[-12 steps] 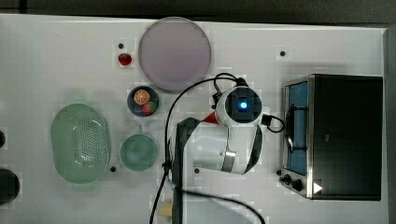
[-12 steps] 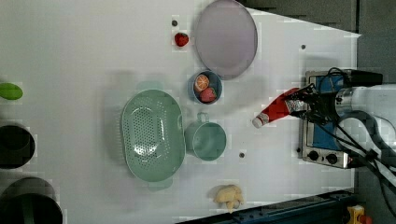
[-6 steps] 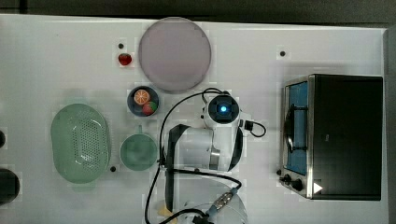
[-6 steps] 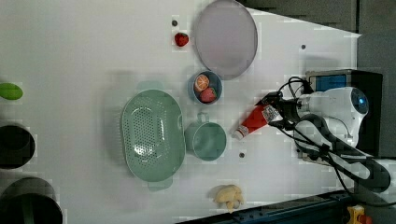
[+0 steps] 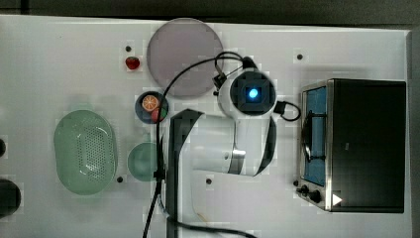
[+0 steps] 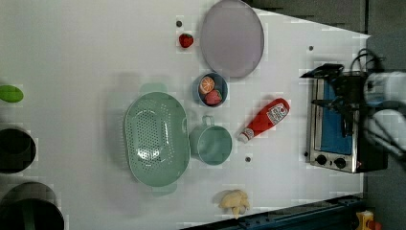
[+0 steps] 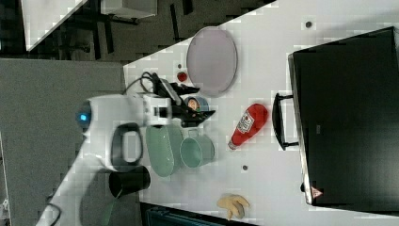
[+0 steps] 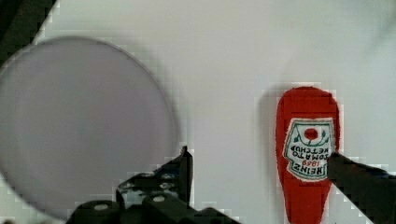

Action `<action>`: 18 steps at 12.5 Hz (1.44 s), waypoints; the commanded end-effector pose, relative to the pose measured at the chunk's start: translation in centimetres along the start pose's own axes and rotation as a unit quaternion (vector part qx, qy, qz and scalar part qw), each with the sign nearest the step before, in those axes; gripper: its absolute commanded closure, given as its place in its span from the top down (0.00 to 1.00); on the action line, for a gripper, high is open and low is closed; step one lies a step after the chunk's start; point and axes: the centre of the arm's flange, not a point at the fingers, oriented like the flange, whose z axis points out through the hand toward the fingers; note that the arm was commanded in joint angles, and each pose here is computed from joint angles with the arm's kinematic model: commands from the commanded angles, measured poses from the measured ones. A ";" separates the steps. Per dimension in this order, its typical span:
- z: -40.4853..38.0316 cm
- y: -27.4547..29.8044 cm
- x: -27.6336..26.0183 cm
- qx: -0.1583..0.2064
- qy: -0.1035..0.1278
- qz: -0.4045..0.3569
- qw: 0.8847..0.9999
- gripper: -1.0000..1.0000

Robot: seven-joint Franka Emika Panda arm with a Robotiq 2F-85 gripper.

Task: Pick Ketchup from oven and place it on table.

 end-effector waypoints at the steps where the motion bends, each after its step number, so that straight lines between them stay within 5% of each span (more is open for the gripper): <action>1: -7.4 -2.1 -0.9 0.024 0.011 -0.031 0.999 1.00; 5: -15.7 -3.3 -0.4 0.035 0.015 -0.032 0.999 1.00; 11: -22.6 -2.4 -1.1 -0.029 -0.025 -0.027 0.999 1.00; 18: -24.9 -1.5 -1.1 -0.059 -0.022 -0.006 0.998 1.00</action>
